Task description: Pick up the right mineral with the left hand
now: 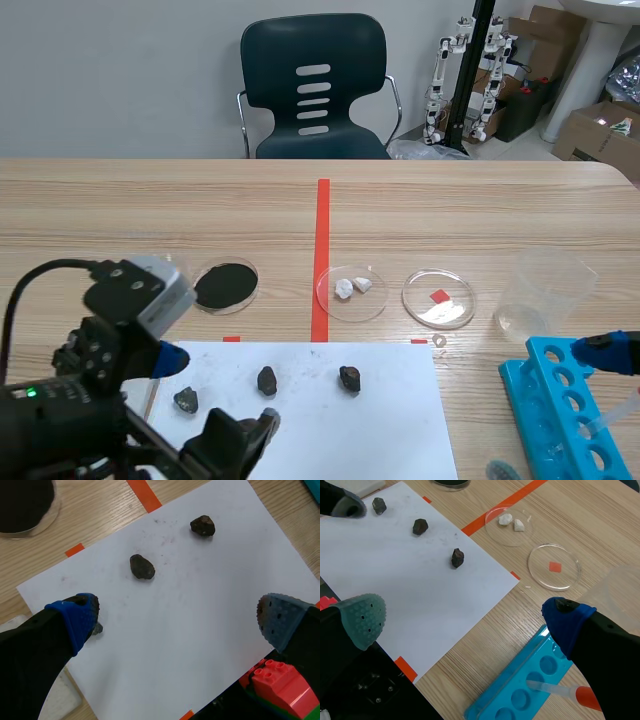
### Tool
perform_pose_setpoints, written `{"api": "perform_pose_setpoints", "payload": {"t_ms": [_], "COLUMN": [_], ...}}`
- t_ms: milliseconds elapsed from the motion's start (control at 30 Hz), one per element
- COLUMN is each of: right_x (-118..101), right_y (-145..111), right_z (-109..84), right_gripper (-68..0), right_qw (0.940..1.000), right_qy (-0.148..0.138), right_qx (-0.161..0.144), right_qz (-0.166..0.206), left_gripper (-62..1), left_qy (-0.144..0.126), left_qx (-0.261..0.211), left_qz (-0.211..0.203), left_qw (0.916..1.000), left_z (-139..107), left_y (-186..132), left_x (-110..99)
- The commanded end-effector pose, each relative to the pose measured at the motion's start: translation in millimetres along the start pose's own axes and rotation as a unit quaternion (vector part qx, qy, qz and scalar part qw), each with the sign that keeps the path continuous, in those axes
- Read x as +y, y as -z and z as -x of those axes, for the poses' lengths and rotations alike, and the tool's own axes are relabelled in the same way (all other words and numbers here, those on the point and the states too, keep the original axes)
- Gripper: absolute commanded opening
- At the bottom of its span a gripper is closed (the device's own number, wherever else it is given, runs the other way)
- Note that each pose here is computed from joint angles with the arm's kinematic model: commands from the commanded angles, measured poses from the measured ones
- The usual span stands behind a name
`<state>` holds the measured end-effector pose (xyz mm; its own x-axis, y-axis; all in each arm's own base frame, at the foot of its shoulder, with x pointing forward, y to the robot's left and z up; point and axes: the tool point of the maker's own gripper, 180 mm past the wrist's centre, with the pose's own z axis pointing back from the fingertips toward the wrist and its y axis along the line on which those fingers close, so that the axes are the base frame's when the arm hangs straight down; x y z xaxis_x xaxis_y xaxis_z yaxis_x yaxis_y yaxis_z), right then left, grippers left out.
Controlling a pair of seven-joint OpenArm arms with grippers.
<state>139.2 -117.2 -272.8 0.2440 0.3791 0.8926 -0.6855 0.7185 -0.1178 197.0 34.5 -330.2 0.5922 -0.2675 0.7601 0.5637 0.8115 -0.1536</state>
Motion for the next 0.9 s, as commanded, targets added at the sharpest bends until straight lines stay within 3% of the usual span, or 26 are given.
{"api": "perform_pose_setpoints", "payload": {"t_ms": [0, 133, 333, 633, 867], "right_x": [2, 2, 2, 2, 2], "right_y": [1, 1, 1, 1, 1], "right_z": [-9.1, -9.1, -9.1, -9.1, -9.1], "right_gripper": [0.4, 0.4, 0.4, 0.4, 0.4], "right_qw": [0.9998, 0.9998, 0.9998, 0.9998, 0.9998], "right_qy": [0.003, 0.003, 0.003, 0.003, 0.003], "right_qx": [-0.018, -0.018, -0.018, -0.018, -0.018], "right_qz": [-0.003, -0.003, -0.003, -0.003, -0.003], "left_gripper": [1.4, 1.4, 1.4, 1.4, 1.4], "left_qy": [-0.004, -0.012, -0.001, -0.011, -0.070], "left_qx": [-0.017, -0.005, 0.014, 0.055, 0.113], "left_qz": [-0.005, -0.024, -0.038, -0.047, -0.080], "left_qw": [0.9998, 0.9996, 0.9992, 0.9973, 0.9879], "left_z": [-17, -33, -56, -72, -60], "left_y": [3, 16, 31, 56, 82], "left_x": [-3, -6, -14, -21, -17]}}
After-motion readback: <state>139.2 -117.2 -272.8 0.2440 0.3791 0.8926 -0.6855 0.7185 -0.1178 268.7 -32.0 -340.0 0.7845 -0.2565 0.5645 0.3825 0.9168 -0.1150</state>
